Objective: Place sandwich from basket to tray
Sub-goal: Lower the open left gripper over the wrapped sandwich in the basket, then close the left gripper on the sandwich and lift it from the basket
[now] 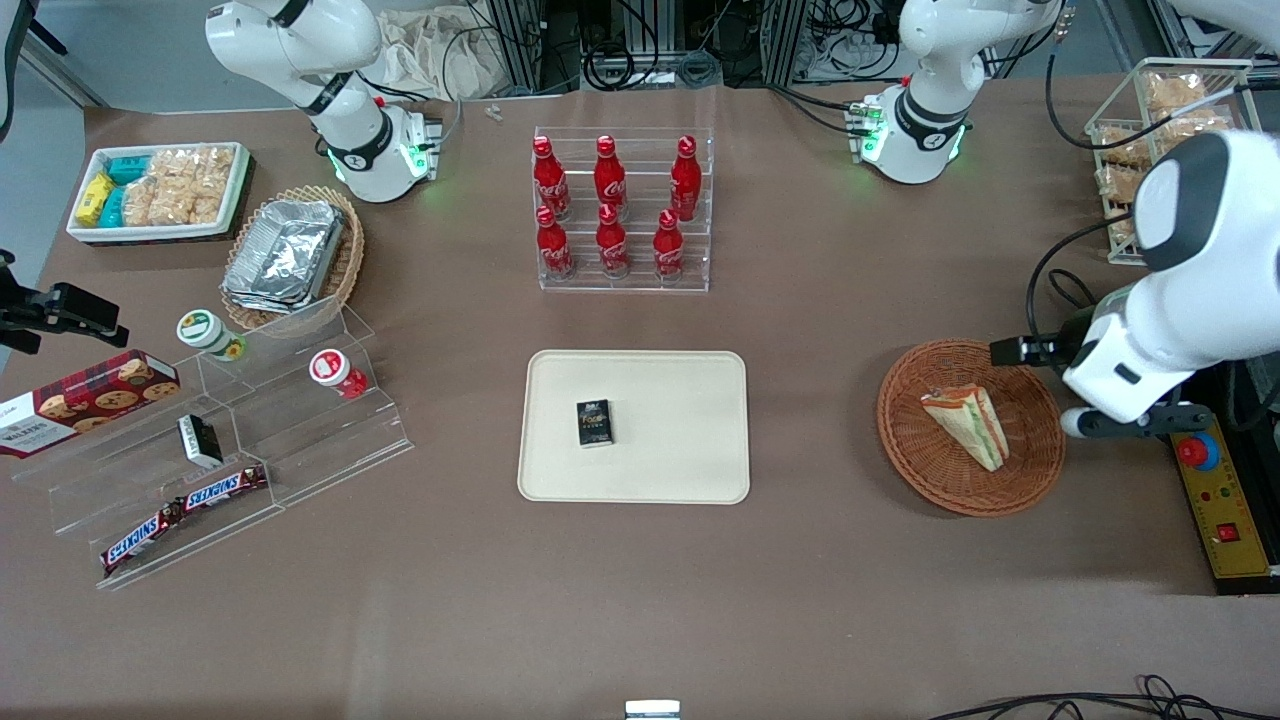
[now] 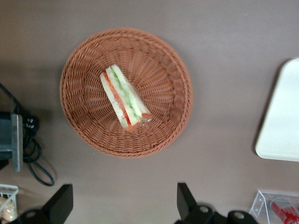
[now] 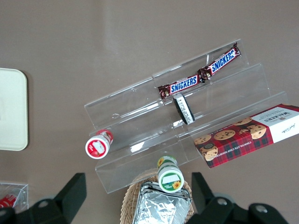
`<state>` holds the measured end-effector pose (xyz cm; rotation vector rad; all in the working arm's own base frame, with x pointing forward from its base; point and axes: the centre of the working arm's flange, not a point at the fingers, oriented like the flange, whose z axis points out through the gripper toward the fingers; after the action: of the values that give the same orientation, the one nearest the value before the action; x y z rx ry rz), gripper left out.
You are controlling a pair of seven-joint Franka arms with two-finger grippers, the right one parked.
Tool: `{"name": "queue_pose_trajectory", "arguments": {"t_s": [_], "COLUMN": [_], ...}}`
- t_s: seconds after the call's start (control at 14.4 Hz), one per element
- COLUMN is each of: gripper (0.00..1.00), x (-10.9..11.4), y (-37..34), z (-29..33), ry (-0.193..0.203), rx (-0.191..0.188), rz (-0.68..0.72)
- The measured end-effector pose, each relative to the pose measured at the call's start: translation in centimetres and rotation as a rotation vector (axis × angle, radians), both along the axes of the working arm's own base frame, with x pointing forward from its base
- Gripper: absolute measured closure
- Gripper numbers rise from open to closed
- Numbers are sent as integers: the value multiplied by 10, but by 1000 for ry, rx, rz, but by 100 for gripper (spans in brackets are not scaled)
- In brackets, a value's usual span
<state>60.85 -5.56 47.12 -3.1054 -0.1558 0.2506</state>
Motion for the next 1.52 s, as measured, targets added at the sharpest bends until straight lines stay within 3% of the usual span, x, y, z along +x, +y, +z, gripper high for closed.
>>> {"name": "queue_pose_trajectory", "arguments": {"t_s": [0.42, 0.76, 0.97, 1.52], "gripper": [0, 0, 0, 0], "x": [-7, -28, -31, -31], "y": [20, 38, 42, 40], "z": [-96, -156, -175, -211], "ry": [-86, -123, -130, -99], "rx": [12, 19, 14, -1], "rz": [188, 213, 268, 313]}}
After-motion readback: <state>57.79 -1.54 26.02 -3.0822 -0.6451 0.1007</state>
